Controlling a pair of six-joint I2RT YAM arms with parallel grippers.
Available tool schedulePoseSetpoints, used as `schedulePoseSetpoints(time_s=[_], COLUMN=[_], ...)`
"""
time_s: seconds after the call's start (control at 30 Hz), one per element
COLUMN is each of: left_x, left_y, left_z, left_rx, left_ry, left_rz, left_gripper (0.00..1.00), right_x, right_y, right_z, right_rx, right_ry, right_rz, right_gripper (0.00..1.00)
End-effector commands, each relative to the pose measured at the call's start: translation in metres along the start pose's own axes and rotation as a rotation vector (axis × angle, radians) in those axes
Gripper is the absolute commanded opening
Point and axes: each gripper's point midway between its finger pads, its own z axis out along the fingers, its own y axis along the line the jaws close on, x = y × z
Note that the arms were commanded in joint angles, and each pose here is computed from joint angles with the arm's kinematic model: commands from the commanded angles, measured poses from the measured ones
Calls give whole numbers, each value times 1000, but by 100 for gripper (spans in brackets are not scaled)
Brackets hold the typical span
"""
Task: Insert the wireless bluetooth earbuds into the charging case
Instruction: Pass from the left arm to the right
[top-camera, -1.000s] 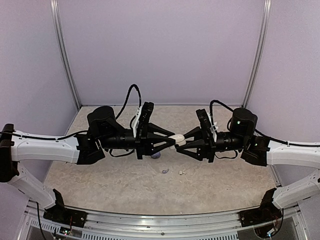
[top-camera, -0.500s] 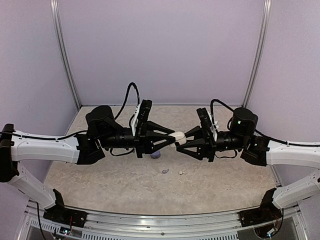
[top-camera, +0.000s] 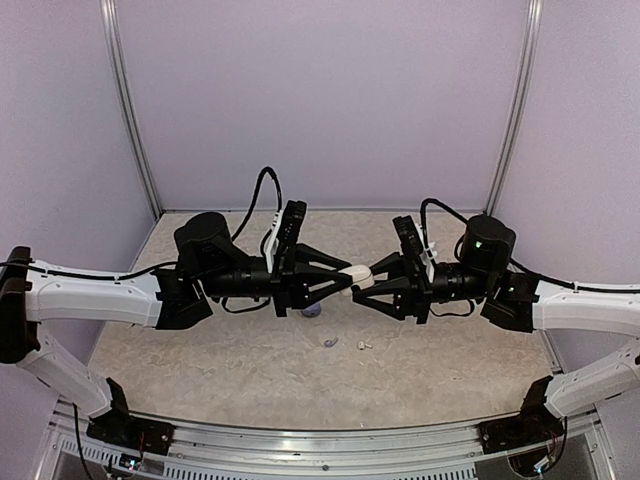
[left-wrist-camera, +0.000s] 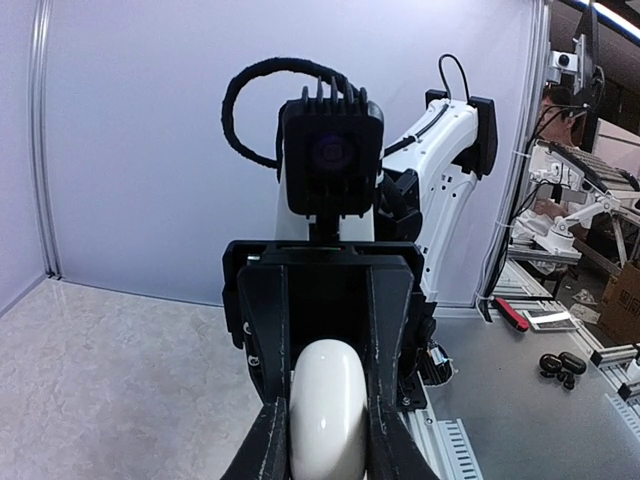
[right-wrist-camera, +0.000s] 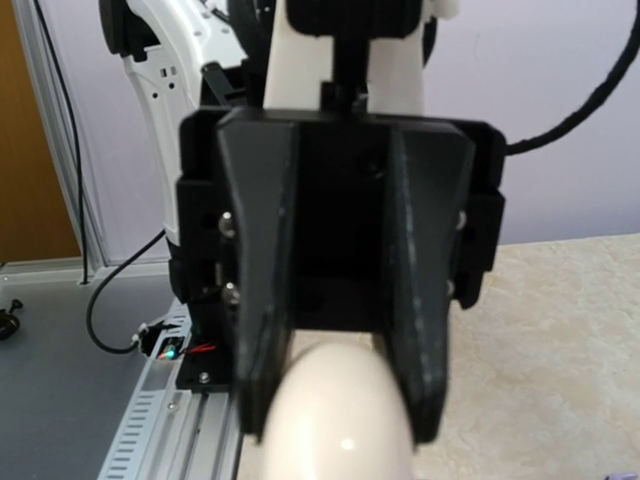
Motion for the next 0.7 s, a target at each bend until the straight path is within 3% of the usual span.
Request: schedulePoseSetpoints(time_s=[0.0,0.1,0.27,0.33,0.67], left_x=[-4,-3,-4,-3,-21], left_y=[-4,-2,5,10,33], left_z=[2,1,0,0,-13], left_rx=[18,5,-38,-68,-179], left_ry=[-18,-18,-12,-6,-56], left_rz=[16,21,23,16,8], left_gripper=[2,3,32,37,39], right_x=[-12,-11,-9,-9,-2], right_y=[-1,-2,-5,-4,-3], right_z=[0,1,1,1,1], right_rx=[0,3,14,12,6], right_ry=[-24,-19,-5,-2,26], right_rz=[-16,-15,-23,-31,-41], right_gripper=[30,26,19,17,8])
